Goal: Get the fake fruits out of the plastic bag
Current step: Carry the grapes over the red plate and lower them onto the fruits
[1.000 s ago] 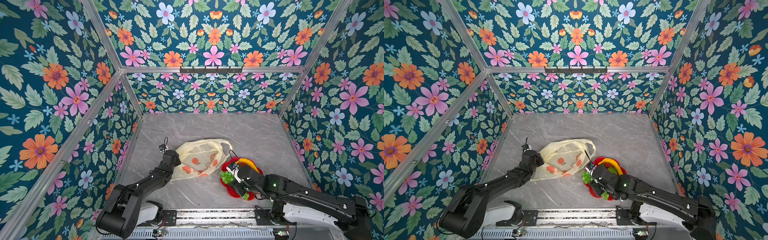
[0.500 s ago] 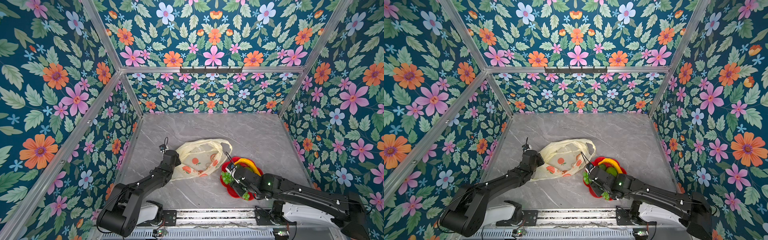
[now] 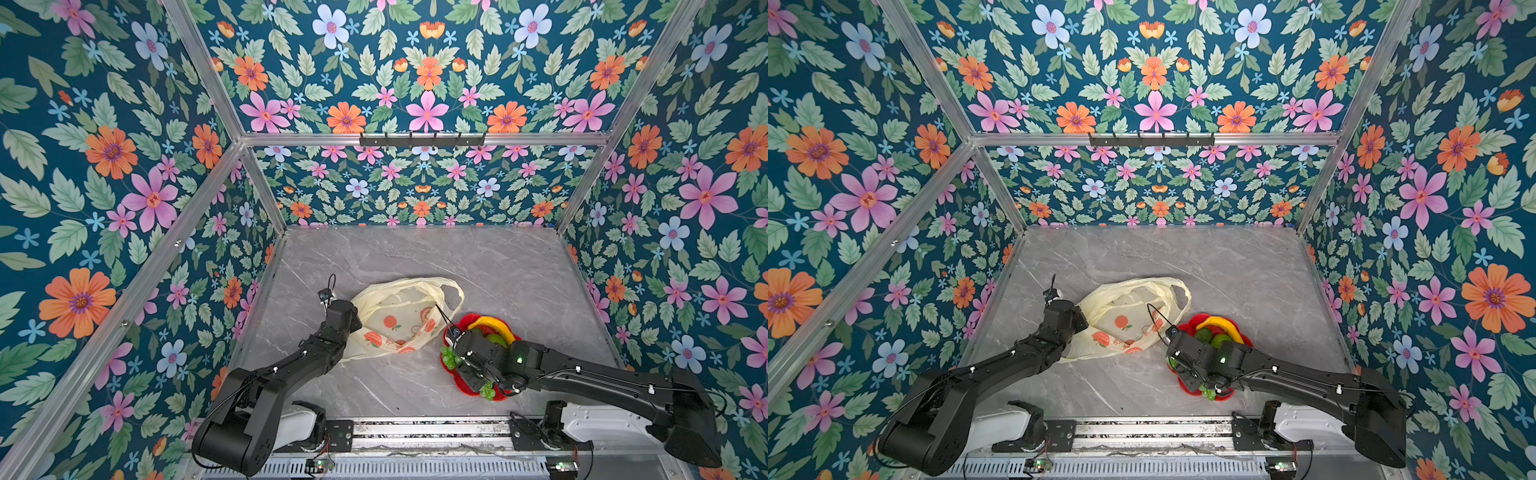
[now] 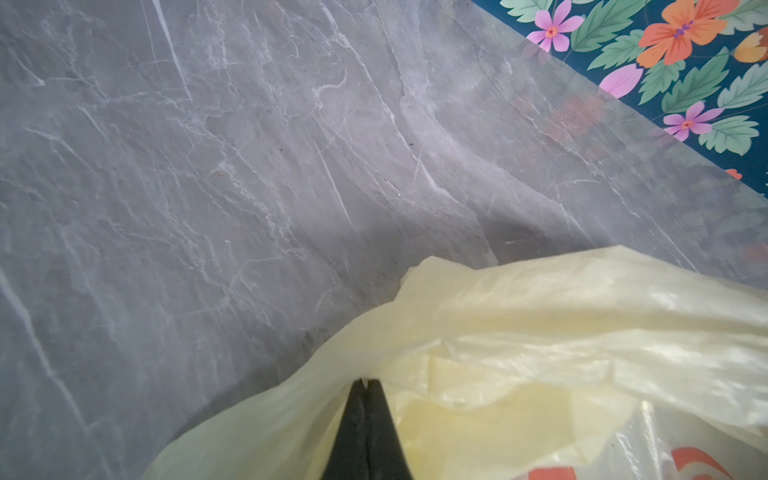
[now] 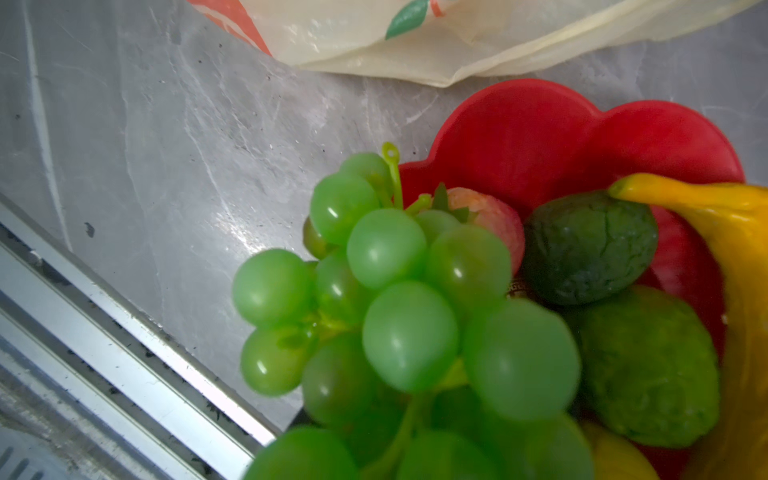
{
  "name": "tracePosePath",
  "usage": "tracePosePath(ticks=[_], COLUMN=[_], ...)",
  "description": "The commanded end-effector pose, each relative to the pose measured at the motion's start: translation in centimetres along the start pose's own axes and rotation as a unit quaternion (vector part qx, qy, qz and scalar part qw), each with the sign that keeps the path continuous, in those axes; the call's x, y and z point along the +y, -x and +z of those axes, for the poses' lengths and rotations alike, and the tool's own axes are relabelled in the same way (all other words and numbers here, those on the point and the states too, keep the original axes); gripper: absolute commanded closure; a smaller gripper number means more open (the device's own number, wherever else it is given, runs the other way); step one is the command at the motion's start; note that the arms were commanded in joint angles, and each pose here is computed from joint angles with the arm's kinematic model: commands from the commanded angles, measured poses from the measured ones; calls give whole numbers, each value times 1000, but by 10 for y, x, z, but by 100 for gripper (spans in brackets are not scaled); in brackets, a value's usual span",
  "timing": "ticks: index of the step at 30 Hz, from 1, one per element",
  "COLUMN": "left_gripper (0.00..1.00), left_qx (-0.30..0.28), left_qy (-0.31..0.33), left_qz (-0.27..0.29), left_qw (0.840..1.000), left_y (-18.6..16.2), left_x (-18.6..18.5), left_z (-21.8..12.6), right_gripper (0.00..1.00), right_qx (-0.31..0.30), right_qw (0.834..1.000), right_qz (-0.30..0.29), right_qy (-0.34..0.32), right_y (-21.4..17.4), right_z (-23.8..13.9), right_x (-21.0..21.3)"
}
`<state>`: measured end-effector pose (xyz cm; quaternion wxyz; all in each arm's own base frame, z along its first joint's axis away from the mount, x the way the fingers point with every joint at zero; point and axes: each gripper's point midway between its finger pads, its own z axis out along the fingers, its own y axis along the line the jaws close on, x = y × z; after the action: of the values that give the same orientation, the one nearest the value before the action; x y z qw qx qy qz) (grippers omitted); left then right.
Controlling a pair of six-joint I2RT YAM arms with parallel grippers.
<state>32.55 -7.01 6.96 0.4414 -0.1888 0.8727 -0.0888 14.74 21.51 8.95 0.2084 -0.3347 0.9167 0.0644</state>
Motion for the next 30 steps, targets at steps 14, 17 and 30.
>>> tracePosePath(ticks=[14,17,30], left_gripper=[100,100,100], left_qx=[-4,-4,-3], left_qy=[5,6,6], left_qz=[7,6,7], left_qw=[1000,1000,1000], left_y=[3,3,3], left_x=[1,1,1], left_z=[2,2,2], right_gripper=[44,41,28], right_qx=[36,51,52], right_qw=[999,998,998], right_qz=[6,9,18], right_qy=[-34,-32,-8], right_y=[-2,-6,-4], right_z=[13,16,-1], right_x=[-6,-4,2])
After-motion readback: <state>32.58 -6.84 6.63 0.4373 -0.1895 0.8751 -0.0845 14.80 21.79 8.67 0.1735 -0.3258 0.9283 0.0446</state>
